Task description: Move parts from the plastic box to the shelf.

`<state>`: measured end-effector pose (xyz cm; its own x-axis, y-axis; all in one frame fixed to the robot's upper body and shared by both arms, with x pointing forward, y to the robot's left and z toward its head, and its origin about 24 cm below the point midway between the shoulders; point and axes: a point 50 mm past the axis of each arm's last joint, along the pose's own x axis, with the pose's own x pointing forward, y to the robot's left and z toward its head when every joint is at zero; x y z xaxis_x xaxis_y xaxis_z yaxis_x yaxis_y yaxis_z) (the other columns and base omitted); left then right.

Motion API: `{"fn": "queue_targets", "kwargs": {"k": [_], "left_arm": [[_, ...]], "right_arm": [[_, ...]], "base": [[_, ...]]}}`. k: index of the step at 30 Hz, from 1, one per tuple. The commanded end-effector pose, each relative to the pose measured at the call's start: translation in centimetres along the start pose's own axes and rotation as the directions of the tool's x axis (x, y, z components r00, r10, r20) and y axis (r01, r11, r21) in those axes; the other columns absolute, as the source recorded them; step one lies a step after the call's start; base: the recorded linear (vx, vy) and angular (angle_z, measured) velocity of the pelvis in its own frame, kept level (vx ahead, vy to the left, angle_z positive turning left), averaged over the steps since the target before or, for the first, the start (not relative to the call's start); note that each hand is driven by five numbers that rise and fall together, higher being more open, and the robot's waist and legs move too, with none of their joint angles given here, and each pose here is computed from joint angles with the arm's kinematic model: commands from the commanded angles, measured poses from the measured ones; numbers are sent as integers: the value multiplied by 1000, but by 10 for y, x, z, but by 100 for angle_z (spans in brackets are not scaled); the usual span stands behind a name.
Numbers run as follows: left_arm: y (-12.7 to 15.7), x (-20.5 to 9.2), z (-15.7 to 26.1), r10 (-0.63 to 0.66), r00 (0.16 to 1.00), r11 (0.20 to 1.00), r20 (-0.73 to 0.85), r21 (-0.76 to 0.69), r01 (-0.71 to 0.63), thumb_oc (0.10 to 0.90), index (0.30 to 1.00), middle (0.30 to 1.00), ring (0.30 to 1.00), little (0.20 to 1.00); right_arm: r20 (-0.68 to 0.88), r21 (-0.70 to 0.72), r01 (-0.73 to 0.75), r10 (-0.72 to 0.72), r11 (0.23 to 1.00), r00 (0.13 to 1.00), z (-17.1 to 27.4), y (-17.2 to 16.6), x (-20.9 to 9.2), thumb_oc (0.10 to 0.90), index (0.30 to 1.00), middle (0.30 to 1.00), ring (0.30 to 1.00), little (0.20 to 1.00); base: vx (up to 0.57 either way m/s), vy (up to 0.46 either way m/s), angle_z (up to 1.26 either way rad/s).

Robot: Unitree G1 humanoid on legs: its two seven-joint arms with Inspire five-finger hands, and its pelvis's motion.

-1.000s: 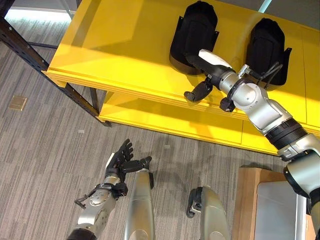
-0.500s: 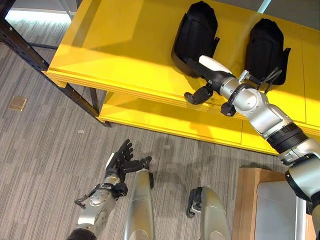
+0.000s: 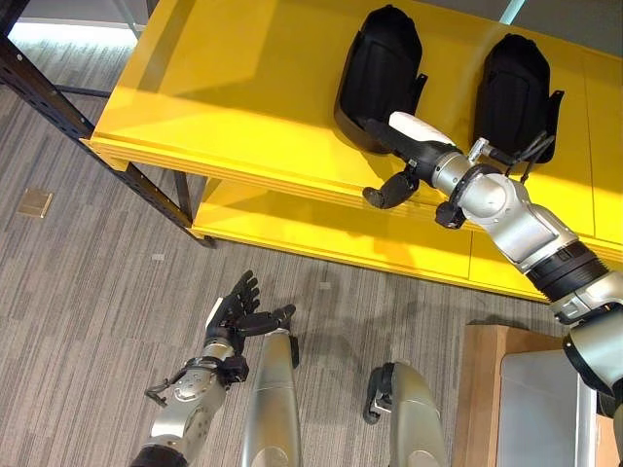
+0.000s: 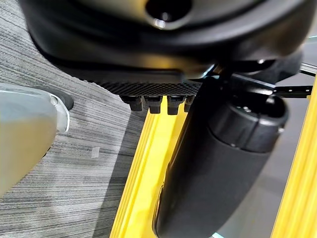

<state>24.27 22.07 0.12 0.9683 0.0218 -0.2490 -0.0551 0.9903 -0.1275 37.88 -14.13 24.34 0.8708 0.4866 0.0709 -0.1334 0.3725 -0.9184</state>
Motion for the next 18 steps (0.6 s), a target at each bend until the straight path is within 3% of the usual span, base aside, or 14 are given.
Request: {"fn": "queue_targets", "kwargs": {"k": [1,13,18], "left_arm": [[-7,-1,19,-33,991,999,130,-19,36,900,1000,1000,1000,1000],[-6,-2,20,-36,990,999,133,-17,38,900,1000,1000,1000,1000],[-4,-2,19,-18,991,999,129,-29,22,900,1000,1000,1000,1000]], "right_arm": [[38,-25,60,-59,998,998,1,-17,-11,900,1000,1000,1000,1000],[3,-106,79,-79,991,997,-5,-33,-18,900,1000,1000,1000,1000],[69,-101,159,-152,982,986,7,-45,-22,900,1000,1000,1000,1000]], "base": [[0,0,0],[0,0,0],[0,0,0]]}}
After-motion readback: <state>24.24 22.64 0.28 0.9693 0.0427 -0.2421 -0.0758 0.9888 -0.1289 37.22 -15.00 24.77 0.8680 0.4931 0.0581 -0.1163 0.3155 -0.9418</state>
